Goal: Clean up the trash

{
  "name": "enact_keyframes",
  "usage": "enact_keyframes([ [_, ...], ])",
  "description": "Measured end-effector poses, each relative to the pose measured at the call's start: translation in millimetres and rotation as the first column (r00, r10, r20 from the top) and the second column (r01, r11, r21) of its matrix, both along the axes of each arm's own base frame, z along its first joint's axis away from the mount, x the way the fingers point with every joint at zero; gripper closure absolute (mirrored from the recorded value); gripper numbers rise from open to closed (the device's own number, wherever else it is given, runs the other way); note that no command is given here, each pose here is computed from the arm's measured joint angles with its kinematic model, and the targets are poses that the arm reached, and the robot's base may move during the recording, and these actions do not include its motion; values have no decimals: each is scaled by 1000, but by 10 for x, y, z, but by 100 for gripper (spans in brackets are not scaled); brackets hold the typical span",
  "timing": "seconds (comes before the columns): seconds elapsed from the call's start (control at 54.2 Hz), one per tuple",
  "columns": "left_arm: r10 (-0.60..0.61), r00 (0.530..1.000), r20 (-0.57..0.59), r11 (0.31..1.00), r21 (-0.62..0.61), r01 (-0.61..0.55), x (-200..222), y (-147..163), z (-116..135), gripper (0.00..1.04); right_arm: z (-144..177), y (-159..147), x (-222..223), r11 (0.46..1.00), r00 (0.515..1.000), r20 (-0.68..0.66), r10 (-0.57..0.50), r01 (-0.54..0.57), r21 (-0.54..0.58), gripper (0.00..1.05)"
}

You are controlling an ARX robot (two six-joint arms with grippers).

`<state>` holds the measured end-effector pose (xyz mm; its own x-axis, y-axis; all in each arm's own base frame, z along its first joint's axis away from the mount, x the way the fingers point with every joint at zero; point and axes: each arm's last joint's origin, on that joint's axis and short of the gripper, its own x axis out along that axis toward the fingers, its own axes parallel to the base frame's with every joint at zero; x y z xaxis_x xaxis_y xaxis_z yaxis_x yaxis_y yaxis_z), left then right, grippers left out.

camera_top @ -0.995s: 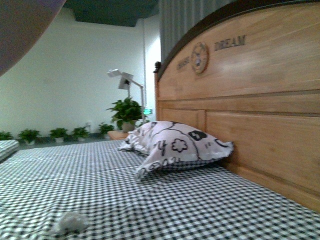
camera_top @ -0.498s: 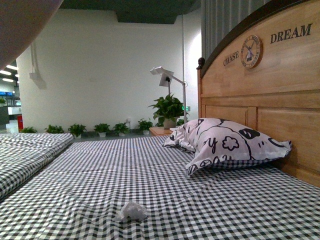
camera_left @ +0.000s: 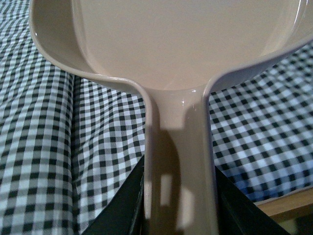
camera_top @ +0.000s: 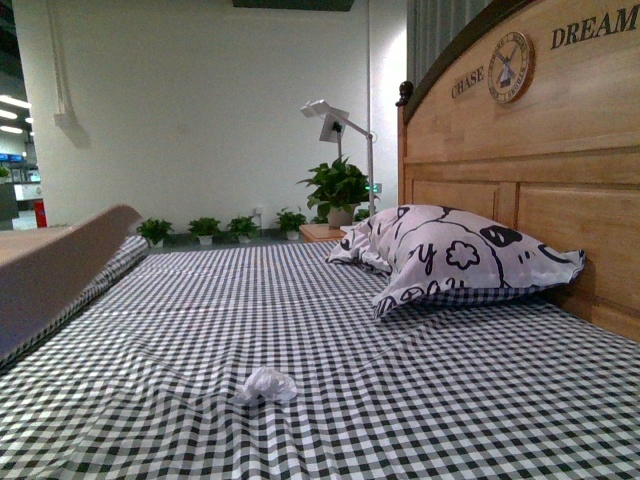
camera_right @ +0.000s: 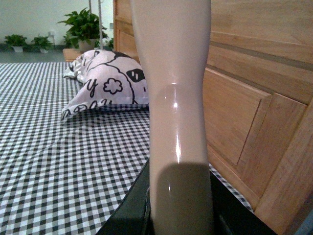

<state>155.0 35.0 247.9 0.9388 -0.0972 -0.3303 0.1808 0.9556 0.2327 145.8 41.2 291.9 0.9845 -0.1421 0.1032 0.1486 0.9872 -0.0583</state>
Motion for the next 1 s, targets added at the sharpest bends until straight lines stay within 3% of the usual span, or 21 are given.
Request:
enact_keyframes([
  [0.074,-56,998,-32,990,126,60,207,122,-38,78,1,0,0,1000,1000,0,0,0,0,85],
  [0.184,-94,992,-86,969,222,111,471,268,-116,78,0,0,0,1000,1000,0,0,0,0,85],
  [0.59,-214,957,-195,950,186,251,1009,398,-281,78,0,0,0,1000,1000,0,0,0,0,85],
  [0.995,-311,903,-296,915,164,369,1352,268,-515,78,0,0,0,1000,1000,0,0,0,0,85],
])
